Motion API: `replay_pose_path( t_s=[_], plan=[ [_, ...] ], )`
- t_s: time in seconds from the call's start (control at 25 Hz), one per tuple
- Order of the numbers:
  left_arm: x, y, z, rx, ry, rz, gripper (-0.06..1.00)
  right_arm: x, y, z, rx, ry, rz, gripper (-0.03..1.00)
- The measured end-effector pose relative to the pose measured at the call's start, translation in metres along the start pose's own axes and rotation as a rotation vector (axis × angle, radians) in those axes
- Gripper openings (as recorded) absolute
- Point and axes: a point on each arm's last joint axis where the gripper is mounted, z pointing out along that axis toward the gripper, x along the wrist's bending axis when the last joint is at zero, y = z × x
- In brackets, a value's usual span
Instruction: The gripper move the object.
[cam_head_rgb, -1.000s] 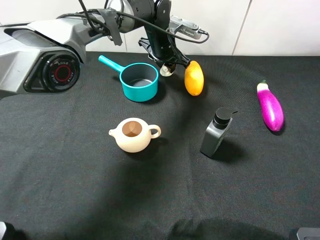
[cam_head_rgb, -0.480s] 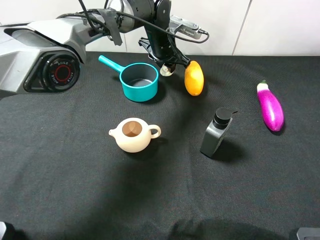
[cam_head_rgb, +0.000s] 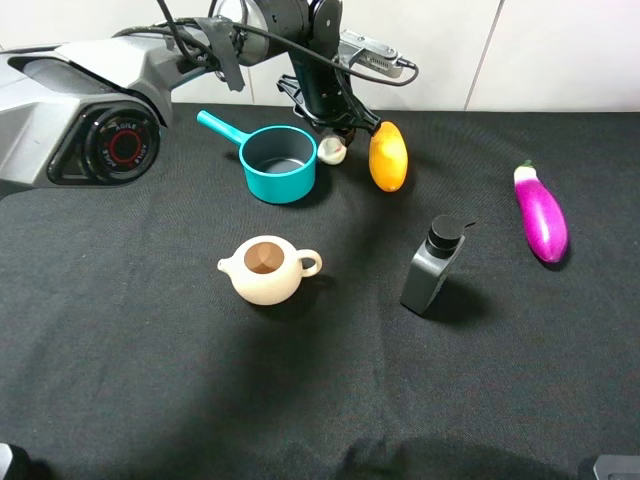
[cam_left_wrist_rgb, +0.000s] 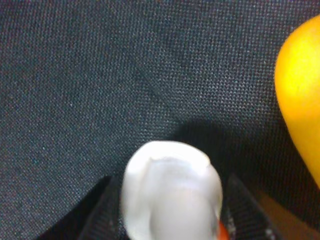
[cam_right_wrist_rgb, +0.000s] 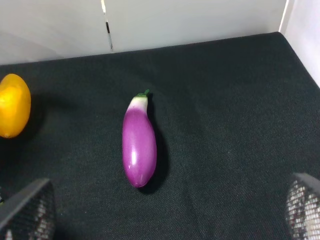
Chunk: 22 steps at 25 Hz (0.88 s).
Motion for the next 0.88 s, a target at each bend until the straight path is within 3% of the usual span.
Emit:
replay_pose_path(
  t_s=[0.44,0.88],
  plan=[
    [-0.0003,0.0000,0.0000,0.000,-0.003,-0.008,0.75,0.0000,0.0000,0.0000,0.000,0.000,0.000,0.69],
    [-0.0003,0.0006,0.0000,-0.007,-0.004,-0.027,0.76,0.0000,0.0000,0.0000,0.000,0.000,0.000,0.69]
  ],
)
